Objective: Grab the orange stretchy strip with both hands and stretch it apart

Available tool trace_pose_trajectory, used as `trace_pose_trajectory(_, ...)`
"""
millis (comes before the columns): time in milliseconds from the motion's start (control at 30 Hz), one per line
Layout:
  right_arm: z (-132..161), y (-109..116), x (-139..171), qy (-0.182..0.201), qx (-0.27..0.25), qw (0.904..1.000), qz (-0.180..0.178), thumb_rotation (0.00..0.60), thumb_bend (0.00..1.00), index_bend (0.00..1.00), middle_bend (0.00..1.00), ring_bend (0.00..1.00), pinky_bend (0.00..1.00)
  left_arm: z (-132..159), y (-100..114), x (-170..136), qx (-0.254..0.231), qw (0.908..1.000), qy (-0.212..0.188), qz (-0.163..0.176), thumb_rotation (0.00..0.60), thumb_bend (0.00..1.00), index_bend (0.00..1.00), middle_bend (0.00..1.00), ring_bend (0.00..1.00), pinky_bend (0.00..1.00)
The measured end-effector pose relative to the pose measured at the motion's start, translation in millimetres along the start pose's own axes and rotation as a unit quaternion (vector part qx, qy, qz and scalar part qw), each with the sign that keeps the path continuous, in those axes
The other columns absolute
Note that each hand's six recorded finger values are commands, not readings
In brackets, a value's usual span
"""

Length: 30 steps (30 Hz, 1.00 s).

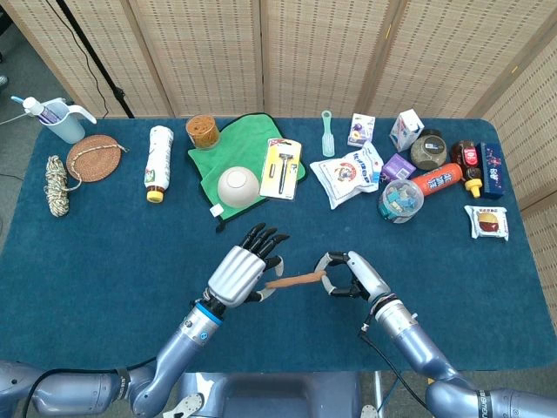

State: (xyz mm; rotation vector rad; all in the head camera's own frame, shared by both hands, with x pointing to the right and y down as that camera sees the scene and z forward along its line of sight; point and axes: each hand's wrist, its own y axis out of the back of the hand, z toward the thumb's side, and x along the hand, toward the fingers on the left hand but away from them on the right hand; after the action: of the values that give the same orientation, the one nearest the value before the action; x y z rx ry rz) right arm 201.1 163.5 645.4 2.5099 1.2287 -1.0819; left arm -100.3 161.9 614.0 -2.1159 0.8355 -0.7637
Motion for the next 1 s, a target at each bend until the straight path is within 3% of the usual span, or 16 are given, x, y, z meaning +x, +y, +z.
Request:
trace_pose_trajectory(367,1.6,-1.8,-1.5,-0.002,-0.006,1.0000,0.004,0.600,0.54,0.67,0.37,0.26,0.22,0.5,1.3,0.2,-0.010,0.9999,-0.002,0.006,0.600,0.11,0.53,0.17,0.09,0.00)
trace_pose_trajectory(1000,2.9,0.3,-2.8,-0.005,-0.009,0.9999,0.001,0.600,0.54,0.67,0.35,0.26,0.22,1.3,-1.2,2.7,-0.020,0.9997,-0.001,0.011,0.600,0.11,0.56,0.19,0.11,0.00)
